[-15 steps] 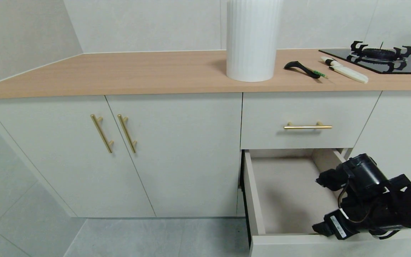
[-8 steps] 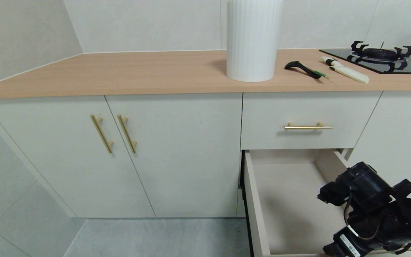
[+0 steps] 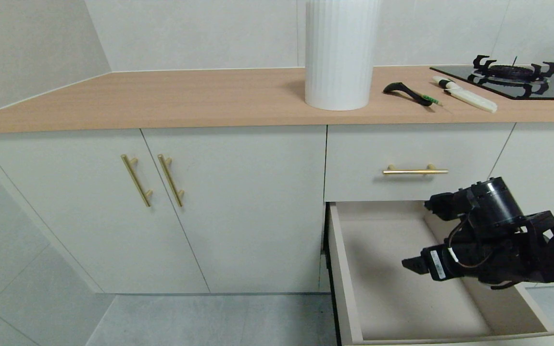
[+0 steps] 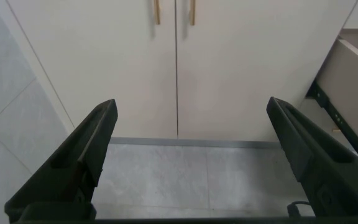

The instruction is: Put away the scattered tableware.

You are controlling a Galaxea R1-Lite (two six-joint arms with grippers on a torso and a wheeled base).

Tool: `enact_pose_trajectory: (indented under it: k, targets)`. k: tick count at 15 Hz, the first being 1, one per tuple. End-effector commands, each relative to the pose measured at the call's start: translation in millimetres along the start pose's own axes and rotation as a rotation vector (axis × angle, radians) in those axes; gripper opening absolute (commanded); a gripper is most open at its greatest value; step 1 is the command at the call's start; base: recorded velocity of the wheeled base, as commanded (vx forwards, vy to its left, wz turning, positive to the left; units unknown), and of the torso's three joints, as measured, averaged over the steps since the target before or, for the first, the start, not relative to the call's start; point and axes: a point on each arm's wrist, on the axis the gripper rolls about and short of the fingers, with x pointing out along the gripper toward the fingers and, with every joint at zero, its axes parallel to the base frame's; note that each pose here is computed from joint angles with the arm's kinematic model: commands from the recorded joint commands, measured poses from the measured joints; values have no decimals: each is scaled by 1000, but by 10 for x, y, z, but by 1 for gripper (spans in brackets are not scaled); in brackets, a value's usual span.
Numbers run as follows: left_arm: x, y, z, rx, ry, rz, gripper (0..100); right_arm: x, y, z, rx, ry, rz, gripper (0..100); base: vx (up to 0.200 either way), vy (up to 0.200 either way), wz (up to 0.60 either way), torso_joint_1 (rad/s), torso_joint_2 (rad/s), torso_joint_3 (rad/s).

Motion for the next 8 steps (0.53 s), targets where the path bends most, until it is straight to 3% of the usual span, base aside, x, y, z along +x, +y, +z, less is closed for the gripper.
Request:
enact_pose_trajectory:
  k: [1, 8]
  targets:
    - [1, 0, 1, -1, 1, 1, 100, 33, -98, 47, 43, -66, -23, 100, 0, 0, 0, 0, 0, 0]
    - [1, 0, 0, -1, 2, 1, 100, 37, -104, 89, 57, -173, -40, 100, 0, 0, 0, 0, 0, 0]
